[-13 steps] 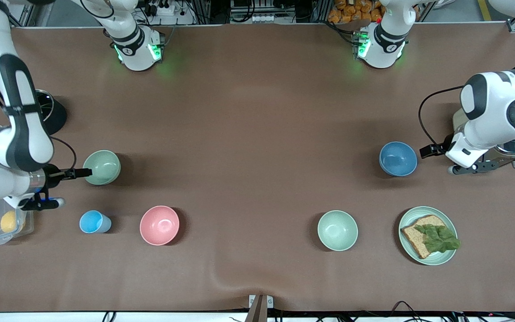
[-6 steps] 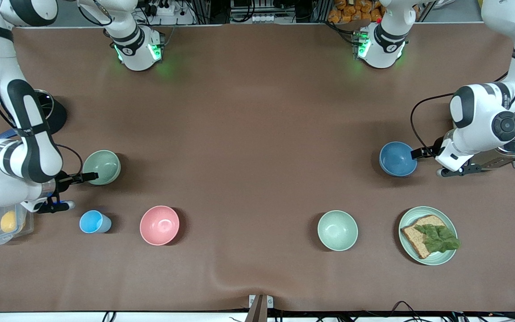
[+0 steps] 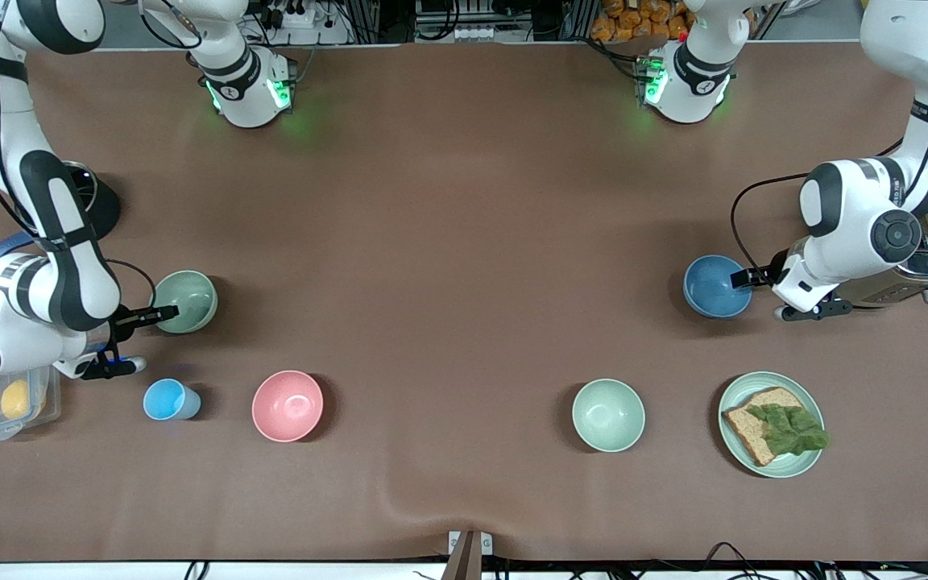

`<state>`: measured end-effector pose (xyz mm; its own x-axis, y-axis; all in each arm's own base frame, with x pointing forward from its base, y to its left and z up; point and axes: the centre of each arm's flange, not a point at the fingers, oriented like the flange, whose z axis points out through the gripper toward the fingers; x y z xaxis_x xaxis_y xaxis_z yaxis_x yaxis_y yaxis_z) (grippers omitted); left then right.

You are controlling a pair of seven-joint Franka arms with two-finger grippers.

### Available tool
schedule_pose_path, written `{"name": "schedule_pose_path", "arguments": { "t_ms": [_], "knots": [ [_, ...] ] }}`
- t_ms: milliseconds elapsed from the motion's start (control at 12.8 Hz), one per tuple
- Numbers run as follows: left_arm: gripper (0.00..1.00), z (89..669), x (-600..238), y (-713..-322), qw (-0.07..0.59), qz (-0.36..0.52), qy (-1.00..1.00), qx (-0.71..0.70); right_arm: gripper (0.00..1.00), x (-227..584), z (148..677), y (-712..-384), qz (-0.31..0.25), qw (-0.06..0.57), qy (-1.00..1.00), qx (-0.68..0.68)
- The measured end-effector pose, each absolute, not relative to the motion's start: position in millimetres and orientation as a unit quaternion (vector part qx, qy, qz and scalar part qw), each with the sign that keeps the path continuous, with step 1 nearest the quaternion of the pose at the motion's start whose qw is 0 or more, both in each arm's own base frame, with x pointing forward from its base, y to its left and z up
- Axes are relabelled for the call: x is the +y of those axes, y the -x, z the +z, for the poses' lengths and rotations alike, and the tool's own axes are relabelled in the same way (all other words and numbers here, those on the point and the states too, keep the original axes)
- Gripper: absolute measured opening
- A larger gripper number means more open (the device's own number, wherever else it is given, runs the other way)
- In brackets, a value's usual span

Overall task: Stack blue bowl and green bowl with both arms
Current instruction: 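Grasp the green bowl with the right gripper while the left grasps the blue bowl, then slide the green bowl with the right gripper while the left drags the blue bowl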

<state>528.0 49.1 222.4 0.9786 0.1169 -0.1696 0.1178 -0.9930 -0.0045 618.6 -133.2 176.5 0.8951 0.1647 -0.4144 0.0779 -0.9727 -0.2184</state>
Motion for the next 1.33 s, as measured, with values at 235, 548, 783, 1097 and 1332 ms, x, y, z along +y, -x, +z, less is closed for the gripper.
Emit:
{"name": "schedule_pose_path", "arguments": {
  "t_ms": [235, 548, 783, 1097, 1332],
  "knots": [
    [0.76, 215.1, 48.8, -526.6, 0.004, -0.091, -0.994, 0.058, 0.04, -128.7, 182.1, -619.6, 0.223, 0.104, 0.966, -0.076],
    [0.47, 209.3, 48.4, -525.9, 0.005, -0.094, -0.994, 0.058, 0.04, -102.3, 220.2, -634.6, 0.214, 0.11, 0.965, -0.102],
    [0.13, 206.6, 48.1, -526.0, 0.005, -0.095, -0.994, 0.058, 0.04, -70.7, 266.5, -640.9, 0.204, 0.114, 0.964, -0.13],
    [0.06, 214.9, 46.2, -531.1, 0.009, -0.087, -0.995, 0.051, 0.04, 24.3, 293.1, -646.1, 0.184, 0.163, 0.95, -0.191],
    [0.06, 227.3, 47.6, -543.2, 0.008, -0.069, -0.996, 0.052, 0.04, 108.8, 300.9, -646.2, 0.16, 0.167, 0.944, -0.237]
  ]
}}
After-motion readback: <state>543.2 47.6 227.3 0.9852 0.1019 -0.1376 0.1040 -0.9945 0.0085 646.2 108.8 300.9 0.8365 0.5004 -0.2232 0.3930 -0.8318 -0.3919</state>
